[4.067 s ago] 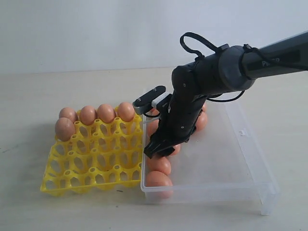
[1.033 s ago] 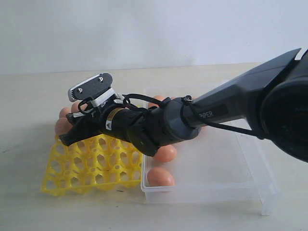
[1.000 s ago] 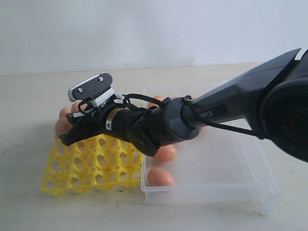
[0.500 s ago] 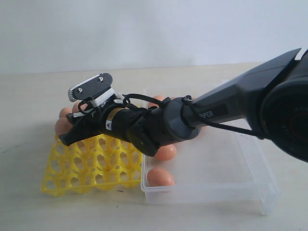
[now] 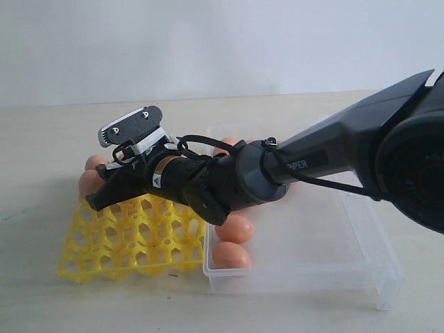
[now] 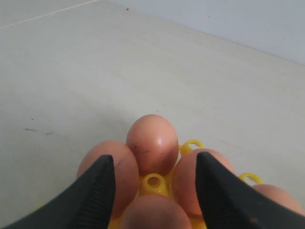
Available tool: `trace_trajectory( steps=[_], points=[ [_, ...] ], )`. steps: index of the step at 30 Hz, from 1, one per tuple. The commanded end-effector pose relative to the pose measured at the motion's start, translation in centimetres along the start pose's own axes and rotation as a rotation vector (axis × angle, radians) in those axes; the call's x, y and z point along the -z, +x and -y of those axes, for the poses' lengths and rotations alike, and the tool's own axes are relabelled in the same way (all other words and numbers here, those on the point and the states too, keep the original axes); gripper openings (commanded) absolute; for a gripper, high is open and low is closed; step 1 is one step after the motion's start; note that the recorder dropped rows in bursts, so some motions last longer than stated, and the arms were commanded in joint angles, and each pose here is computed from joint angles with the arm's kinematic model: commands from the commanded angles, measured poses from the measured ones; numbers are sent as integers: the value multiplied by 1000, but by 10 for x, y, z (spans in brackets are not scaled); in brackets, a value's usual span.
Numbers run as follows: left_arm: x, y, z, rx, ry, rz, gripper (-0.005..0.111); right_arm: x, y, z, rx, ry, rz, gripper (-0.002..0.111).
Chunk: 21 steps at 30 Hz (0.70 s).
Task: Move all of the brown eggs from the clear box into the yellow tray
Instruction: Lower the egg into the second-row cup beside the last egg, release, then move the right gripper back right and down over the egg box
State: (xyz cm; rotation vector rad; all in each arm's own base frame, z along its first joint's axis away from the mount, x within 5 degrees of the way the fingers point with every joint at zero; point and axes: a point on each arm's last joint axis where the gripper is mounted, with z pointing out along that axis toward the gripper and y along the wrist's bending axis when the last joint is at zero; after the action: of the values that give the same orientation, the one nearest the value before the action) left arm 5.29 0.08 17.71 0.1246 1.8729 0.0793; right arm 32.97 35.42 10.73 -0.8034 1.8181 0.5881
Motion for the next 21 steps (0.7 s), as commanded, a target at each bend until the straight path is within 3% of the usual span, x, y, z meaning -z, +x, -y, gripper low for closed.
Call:
trace_trajectory(
  steps=[1,5,14,18,21],
  points=[
    [1,-2,0,6,4,16,0,-1,-4,-1,4,-4,12,51],
    [1,-2,0,6,4,16,0,2,-10,-1,-12,-2,4,51],
    [1,-2,0,6,4,16,0,45,-69,-1,-31,36,-114,51],
    [1,-2,0,6,4,16,0,71,-82,0,-90,73,-276,51],
    [1,-2,0,6,4,16,0,100,-79,-1,-133,97,-549,51]
  ],
)
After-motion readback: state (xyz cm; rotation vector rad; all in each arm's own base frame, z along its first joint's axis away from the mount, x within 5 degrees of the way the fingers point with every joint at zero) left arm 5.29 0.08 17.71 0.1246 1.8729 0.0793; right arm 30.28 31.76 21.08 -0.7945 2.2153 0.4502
